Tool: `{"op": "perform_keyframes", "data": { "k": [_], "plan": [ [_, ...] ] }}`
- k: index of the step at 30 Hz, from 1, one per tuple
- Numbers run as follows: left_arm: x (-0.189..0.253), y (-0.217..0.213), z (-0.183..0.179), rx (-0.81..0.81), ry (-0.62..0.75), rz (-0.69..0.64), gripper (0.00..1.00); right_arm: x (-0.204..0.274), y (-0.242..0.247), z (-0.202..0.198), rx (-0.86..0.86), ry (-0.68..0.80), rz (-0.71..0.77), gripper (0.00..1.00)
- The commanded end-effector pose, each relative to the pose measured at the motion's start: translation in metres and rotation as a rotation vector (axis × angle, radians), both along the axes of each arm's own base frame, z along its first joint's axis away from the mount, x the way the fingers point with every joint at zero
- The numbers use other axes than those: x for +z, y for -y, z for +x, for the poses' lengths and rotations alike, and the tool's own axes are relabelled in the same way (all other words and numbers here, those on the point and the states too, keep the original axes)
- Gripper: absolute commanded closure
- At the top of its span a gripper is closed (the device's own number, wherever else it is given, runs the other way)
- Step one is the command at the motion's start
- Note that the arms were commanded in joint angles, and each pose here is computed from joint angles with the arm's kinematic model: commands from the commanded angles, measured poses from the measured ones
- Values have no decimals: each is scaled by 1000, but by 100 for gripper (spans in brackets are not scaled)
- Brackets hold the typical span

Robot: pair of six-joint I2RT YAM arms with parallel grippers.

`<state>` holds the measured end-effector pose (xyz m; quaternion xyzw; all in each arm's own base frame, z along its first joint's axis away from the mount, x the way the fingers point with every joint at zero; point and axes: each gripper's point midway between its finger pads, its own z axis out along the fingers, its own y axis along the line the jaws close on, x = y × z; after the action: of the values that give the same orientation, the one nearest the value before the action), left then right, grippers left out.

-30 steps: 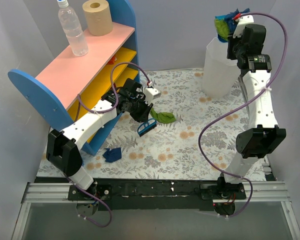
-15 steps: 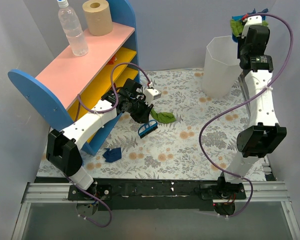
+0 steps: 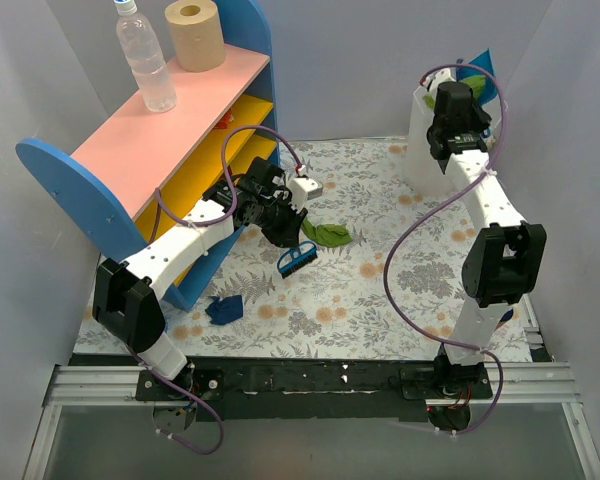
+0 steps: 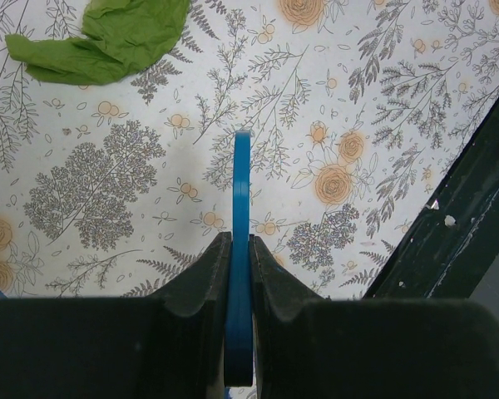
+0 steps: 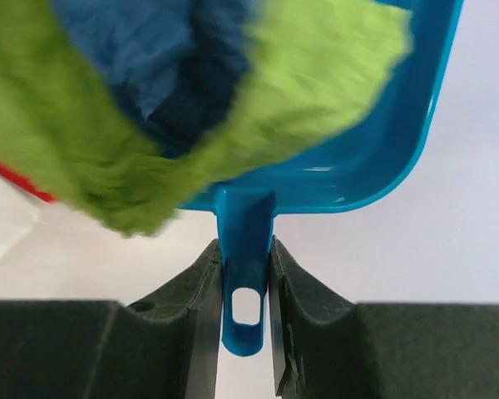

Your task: Sweep away the paper scraps from the table

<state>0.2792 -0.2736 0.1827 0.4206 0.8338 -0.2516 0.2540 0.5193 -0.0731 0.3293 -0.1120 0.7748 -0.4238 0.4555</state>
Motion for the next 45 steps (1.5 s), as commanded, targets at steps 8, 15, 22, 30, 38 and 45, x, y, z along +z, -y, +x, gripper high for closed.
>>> {"op": "perform_keyframes", "data": {
  "k": [8, 15, 22, 30, 38, 45],
  "plan": [
    [18, 5, 3, -18, 29, -47, 100, 29, 33, -14, -131, 31, -196, 99],
    [23, 6, 16, 7, 63, -39, 100, 35, 17, -15, -59, 86, -31, 99],
    [49, 4, 28, 1, 168, -39, 100, 57, -19, -36, 23, 192, 88, 99],
    [50, -32, -25, -157, 125, 63, 100, 45, -97, -59, 252, 143, 186, 99],
    [10, -112, -95, -417, 122, 307, 100, -38, -185, -125, 663, -164, 475, 99],
    [-27, -158, -107, -458, 164, 487, 100, -108, -203, -194, 793, -377, 597, 99]
  ]
}}
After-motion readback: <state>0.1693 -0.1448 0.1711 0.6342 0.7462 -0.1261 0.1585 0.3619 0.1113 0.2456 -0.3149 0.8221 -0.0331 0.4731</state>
